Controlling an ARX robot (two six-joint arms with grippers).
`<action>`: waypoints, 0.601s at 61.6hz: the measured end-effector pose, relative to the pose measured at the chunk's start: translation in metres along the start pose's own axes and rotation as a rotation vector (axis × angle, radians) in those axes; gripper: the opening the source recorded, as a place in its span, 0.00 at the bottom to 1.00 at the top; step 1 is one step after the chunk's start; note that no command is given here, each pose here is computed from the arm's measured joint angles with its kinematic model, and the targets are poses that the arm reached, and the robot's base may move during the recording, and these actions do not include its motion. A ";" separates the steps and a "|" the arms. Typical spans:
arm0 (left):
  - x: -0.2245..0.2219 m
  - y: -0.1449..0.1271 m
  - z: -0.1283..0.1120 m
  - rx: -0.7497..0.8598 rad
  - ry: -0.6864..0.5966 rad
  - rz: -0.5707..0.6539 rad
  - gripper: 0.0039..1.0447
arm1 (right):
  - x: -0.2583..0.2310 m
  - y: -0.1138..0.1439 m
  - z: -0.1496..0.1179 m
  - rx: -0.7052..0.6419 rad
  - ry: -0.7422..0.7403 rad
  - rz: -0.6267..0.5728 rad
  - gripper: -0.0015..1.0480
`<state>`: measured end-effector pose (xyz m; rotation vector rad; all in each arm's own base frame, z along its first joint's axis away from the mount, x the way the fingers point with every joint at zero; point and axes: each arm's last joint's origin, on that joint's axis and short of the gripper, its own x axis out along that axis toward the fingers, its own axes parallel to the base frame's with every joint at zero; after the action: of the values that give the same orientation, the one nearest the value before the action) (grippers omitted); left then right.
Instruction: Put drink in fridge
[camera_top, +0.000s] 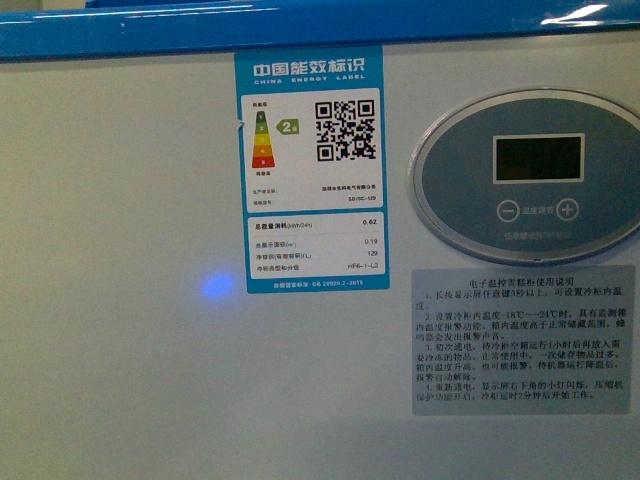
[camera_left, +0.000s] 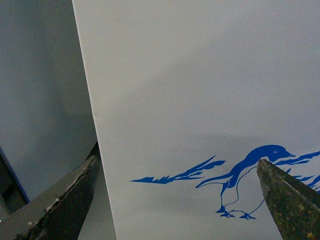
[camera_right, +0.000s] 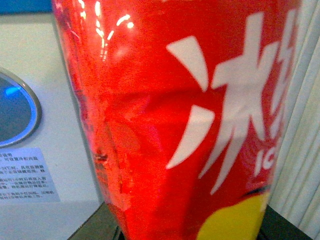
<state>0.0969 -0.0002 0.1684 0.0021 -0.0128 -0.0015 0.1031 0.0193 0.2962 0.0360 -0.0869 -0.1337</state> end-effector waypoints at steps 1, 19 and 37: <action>0.000 0.000 0.000 0.000 0.000 0.000 0.92 | 0.000 0.000 -0.002 0.003 0.002 -0.003 0.36; 0.000 0.000 0.000 0.000 0.000 0.000 0.92 | -0.002 0.000 -0.015 0.054 -0.012 -0.097 0.36; 0.000 0.000 0.000 0.000 0.000 0.000 0.92 | -0.003 0.000 -0.015 0.063 -0.015 -0.093 0.36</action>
<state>0.0969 -0.0002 0.1684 0.0021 -0.0128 -0.0019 0.1018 0.0205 0.2812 0.1017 -0.1045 -0.2245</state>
